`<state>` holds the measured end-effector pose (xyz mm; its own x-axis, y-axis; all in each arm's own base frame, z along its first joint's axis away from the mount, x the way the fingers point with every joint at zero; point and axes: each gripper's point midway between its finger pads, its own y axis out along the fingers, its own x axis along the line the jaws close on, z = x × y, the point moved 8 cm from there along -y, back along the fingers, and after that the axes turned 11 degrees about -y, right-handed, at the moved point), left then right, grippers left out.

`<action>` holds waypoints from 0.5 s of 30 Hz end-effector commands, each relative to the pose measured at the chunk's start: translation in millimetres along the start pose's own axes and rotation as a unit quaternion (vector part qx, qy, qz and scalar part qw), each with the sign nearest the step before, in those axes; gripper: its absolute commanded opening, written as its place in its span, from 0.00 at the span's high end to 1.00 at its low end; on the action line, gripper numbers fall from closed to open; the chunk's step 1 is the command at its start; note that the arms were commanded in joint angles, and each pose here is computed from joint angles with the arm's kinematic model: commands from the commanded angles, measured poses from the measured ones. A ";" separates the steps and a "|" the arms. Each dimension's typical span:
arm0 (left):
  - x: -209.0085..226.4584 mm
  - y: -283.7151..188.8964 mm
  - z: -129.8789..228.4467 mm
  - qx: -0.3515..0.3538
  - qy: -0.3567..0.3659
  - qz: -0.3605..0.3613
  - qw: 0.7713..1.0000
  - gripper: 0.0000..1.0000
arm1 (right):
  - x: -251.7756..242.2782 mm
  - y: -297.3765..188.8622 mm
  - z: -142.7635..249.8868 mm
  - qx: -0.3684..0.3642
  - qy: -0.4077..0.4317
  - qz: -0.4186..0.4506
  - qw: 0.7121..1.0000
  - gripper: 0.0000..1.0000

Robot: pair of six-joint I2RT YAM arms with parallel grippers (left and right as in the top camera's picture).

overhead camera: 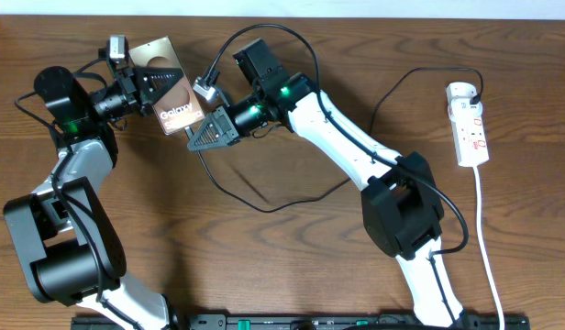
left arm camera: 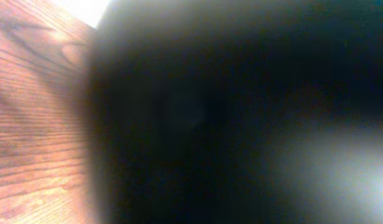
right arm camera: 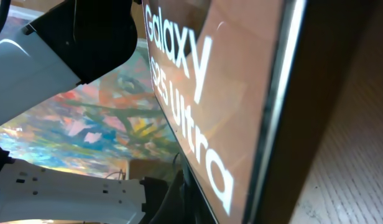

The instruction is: Plug charger to phone and switch on socket

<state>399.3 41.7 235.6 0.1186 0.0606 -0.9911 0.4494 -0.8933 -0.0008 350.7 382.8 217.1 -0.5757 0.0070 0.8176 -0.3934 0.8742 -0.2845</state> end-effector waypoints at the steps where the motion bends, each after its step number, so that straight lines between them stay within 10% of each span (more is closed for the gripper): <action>1: -9.6 0.9 4.7 0.036 0.012 0.007 0.999 0.93 | -6.3 -11.3 -7.9 -0.020 -0.009 0.018 1.000 0.99; 15: -2.8 0.7 9.6 0.040 0.007 0.006 0.999 0.93 | -6.2 -14.4 -15.1 -0.034 -0.014 0.018 0.999 0.99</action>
<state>398.6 42.9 235.6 0.1151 0.0583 -0.9916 0.4474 -0.8943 -0.0007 363.1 381.5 222.8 -0.5969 0.0007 0.8023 -0.3557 0.8961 -0.2654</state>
